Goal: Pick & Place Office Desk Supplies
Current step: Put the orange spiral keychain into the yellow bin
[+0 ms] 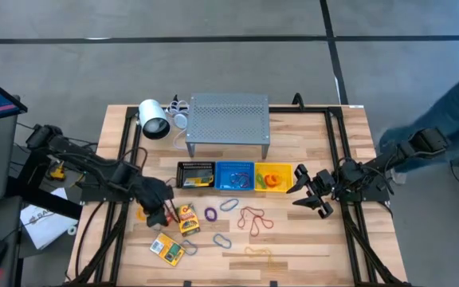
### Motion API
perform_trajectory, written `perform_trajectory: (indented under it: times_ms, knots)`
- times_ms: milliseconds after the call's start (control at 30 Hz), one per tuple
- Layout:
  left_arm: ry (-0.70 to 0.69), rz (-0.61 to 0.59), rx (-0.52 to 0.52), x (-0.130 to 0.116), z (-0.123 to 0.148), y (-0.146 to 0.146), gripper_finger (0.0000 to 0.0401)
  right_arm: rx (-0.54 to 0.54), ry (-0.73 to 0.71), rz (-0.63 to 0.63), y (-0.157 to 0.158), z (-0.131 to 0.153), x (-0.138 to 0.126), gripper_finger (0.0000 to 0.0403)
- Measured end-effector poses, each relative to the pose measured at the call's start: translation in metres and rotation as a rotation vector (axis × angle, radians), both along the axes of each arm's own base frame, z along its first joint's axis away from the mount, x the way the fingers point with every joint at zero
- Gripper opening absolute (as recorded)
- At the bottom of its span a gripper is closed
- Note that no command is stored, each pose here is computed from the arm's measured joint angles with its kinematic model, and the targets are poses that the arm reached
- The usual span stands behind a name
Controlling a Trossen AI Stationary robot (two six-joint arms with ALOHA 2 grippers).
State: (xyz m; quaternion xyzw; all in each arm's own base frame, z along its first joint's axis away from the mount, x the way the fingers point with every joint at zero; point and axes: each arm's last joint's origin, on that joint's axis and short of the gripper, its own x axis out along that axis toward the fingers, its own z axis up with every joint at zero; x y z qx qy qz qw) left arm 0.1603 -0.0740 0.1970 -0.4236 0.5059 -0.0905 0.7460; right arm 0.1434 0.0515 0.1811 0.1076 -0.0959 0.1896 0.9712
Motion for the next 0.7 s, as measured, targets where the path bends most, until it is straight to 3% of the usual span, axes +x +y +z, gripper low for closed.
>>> perform_trajectory:
  times_ms: [100, 367, 700]
  knots:
    - [0.161, 0.023, -0.052, -0.007, -0.006, 0.003, 0.0007, 0.000, 0.000, 0.000, 0.000, 0.000, 0.000, 0.0180]
    - [0.345, 0.052, -0.204, -0.008, -0.009, 0.006, 0.0007, 0.000, 0.000, 0.000, 0.000, 0.000, 0.000, 0.0180]
    - [0.580, -0.072, -0.439, -0.002, -0.016, 0.002, 0.0007, 0.000, 0.000, 0.000, 0.000, 0.000, 0.000, 0.0180]
